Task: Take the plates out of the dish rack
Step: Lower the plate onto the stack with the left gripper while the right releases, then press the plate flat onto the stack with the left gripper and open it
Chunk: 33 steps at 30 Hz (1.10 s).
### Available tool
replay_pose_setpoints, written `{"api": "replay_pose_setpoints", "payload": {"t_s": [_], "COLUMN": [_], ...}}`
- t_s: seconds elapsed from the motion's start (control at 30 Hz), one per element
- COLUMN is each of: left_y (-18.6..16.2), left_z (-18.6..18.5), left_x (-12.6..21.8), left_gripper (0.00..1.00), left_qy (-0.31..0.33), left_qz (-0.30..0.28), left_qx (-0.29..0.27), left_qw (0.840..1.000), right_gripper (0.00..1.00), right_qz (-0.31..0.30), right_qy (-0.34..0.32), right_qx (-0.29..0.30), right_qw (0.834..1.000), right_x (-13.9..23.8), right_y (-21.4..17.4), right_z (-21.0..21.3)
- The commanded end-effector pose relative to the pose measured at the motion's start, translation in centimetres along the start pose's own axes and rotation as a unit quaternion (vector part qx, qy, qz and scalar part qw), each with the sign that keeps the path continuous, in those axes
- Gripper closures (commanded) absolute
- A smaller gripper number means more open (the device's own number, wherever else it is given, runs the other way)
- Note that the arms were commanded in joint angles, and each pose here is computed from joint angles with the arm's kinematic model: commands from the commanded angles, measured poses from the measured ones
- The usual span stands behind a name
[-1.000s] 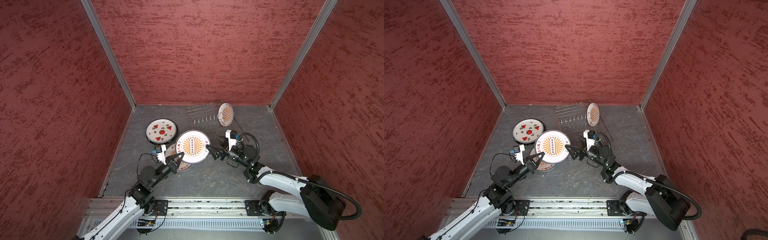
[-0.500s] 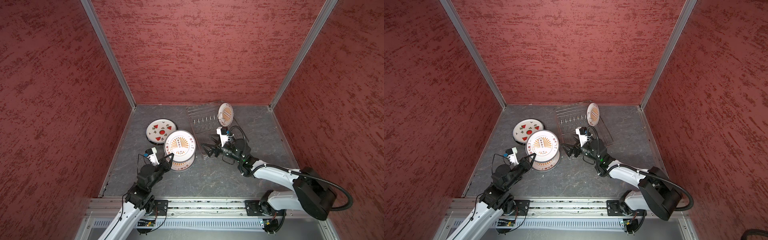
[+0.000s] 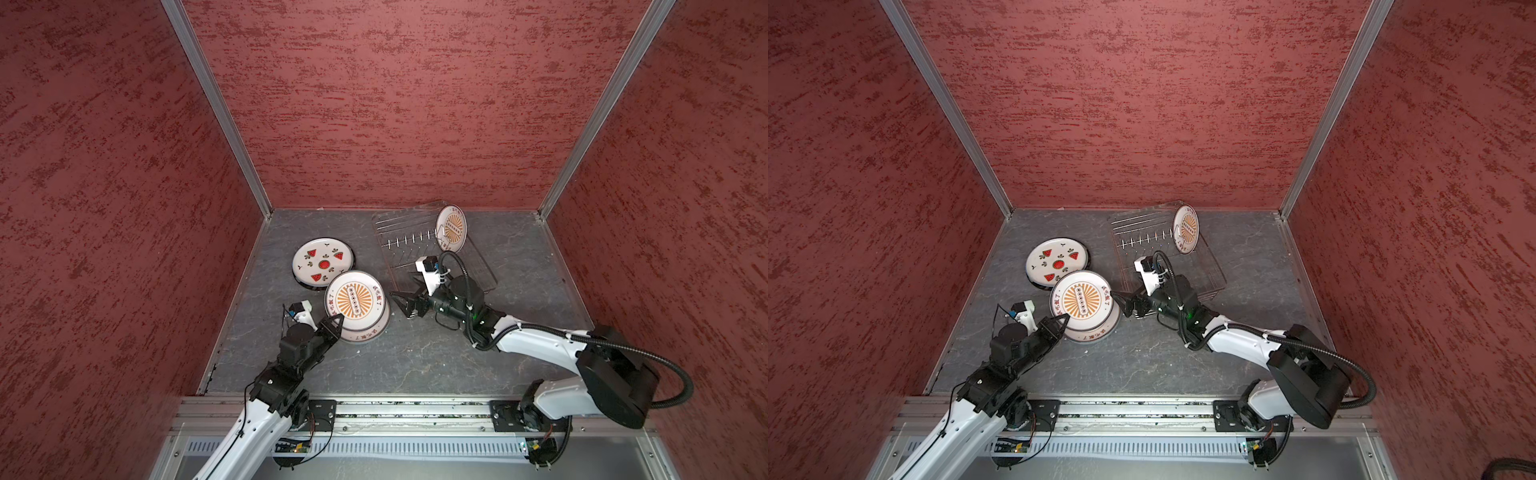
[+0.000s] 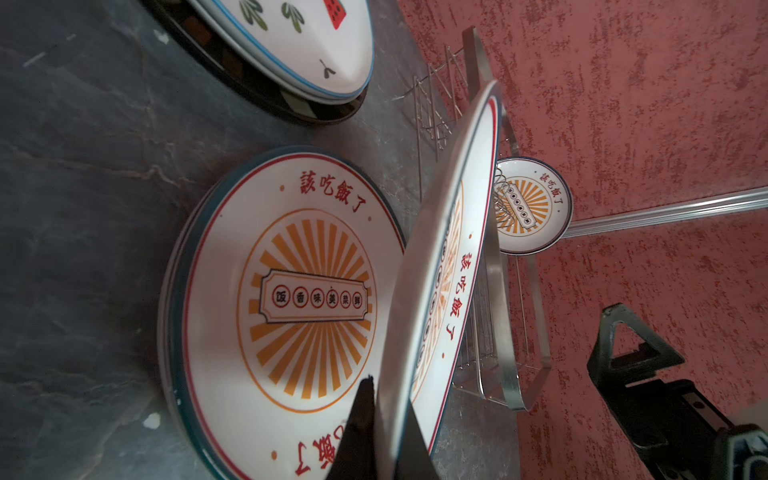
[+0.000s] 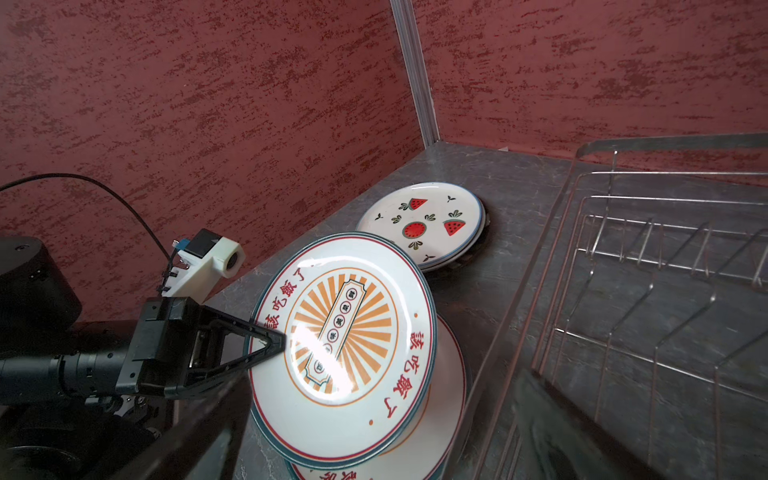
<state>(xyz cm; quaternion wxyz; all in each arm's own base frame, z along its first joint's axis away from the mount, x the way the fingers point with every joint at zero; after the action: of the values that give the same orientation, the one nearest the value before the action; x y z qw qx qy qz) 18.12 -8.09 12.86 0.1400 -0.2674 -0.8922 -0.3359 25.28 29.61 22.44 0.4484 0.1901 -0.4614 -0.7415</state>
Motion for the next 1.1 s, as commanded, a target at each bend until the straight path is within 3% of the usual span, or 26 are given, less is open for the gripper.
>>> {"api": "replay_pose_setpoints", "payload": {"t_s": [0.0, 0.13, 0.47, 1.07], "left_y": [1.0, 0.8, 0.3, -0.1], "left_z": [-1.4, -0.8, -1.0, -0.1], "left_x": [0.3, 0.3, -0.7, -1.8], "left_gripper": [1.00, 1.00, 1.00, 1.00], "left_qy": [-0.016, 0.023, 0.030, 0.058], "left_qz": [0.000, 0.020, 0.061, 0.075], "left_qx": [0.030, 0.055, 0.078, 0.098], "left_qw": [0.999, 0.998, 0.995, 0.991], "right_gripper": [0.01, 0.01, 0.01, 0.01], "right_qz": [-0.001, 0.007, 0.005, 0.030], "right_qy": [-0.018, -0.026, -0.046, -0.063], "right_qx": [0.021, 0.026, 0.028, 0.040], "right_qw": [1.000, 0.999, 0.999, 0.997], "right_x": [-0.7, -1.2, -1.5, -2.9], "right_y": [0.3, 0.0, 0.2, -1.1], "right_z": [0.0, -0.1, 0.0, -0.5]}}
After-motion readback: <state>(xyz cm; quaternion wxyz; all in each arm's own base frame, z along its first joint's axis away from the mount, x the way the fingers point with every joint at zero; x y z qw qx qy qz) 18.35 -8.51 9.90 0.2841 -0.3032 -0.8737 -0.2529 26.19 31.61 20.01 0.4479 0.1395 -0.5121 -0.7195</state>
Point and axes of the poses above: each gripper's point midway between its finger pads, its own x axis back along the fingers, its own z axis along the line the jaws close on, y = z × x, the point moved 5 cm from there along x, back along the fingers, and after that the axes turned 11 degrees about -x, right-handed, at the moved point
